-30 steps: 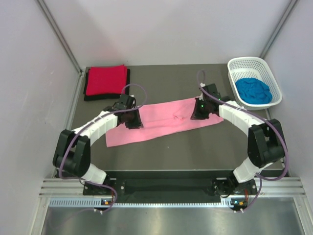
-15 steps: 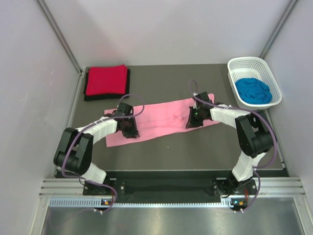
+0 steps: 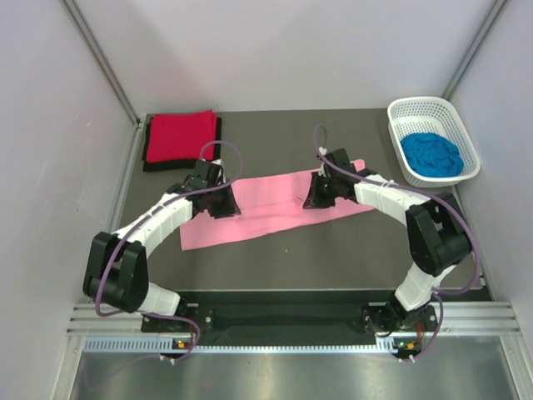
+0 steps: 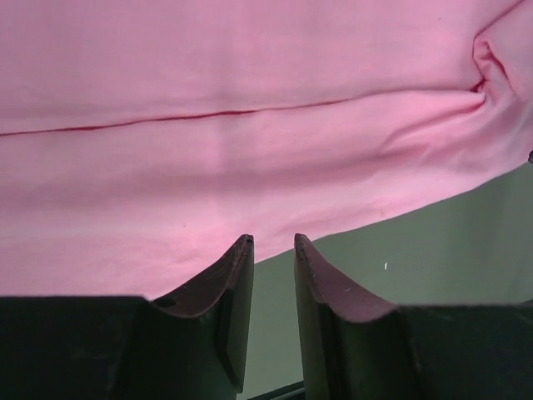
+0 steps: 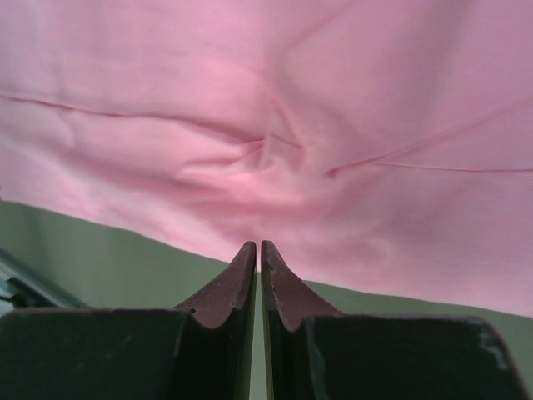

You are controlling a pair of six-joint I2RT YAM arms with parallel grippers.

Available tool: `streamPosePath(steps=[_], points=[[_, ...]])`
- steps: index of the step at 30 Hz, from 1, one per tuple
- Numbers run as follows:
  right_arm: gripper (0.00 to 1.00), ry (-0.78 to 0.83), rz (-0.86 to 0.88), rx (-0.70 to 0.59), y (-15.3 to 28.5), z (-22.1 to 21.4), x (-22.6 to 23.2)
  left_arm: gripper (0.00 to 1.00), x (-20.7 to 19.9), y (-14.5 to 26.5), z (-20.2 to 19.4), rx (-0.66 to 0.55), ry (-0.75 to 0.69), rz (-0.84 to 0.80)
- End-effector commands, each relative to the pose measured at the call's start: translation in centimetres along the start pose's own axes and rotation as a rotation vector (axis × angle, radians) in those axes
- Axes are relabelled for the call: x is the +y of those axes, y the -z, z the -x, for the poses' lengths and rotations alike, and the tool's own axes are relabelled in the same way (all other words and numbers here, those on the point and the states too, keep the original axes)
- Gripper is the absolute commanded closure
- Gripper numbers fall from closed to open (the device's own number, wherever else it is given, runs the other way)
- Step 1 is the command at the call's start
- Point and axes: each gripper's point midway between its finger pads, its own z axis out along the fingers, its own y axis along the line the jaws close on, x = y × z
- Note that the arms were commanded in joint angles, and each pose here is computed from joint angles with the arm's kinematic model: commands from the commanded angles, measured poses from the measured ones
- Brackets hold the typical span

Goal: Fold and stack the t-shirts
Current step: Fold the tshirt

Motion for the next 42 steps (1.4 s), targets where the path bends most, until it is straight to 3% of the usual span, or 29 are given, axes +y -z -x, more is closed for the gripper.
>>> streamPosePath(steps=[1,5,9,12,16,22,25,29,35,39,42], points=[[0.93,0.012,0.140,0.004,-0.2,-0.6,3.9,0.69,-0.6,-1.0,-1.2,0.044,0.010,-0.065],[0.93,0.005,0.111,0.071,-2.5,-3.1,1.9,0.71,3.1,-2.9,-4.4,0.132,0.051,0.076],[0.93,0.026,-0.029,0.113,-4.0,-4.7,-1.7,0.74,6.0,-3.2,-5.8,0.126,0.061,0.195],[0.93,0.029,-0.069,0.102,-3.6,-4.0,-1.9,0.75,7.5,-2.5,-5.9,0.105,0.038,0.262],[0.92,0.047,-0.117,0.079,-2.3,-2.6,-1.0,0.75,7.3,-0.9,-4.4,0.063,0.012,0.287],[0.90,0.056,0.060,0.045,-0.9,-1.3,4.8,0.71,1.0,1.2,0.1,-0.056,0.010,0.033],[0.89,0.056,0.105,0.055,-1.4,-1.9,6.2,0.71,-0.8,0.6,0.3,-0.028,0.025,-0.052],[0.89,0.043,0.097,0.087,-3.0,-3.8,5.3,0.72,2.0,-1.9,-2.0,0.079,0.078,0.056],[0.90,0.054,-0.025,0.145,-5.7,-6.7,1.2,0.73,9.3,-2.7,-5.4,0.098,0.095,0.327],[0.87,0.068,-0.012,0.069,-4.2,-4.2,2.8,0.73,9.4,-1.6,-4.8,0.074,0.105,0.335],[0.83,0.070,0.018,0.020,-2.9,-1.7,4.9,0.73,7.3,-0.2,-1.5,0.012,0.104,0.292]])
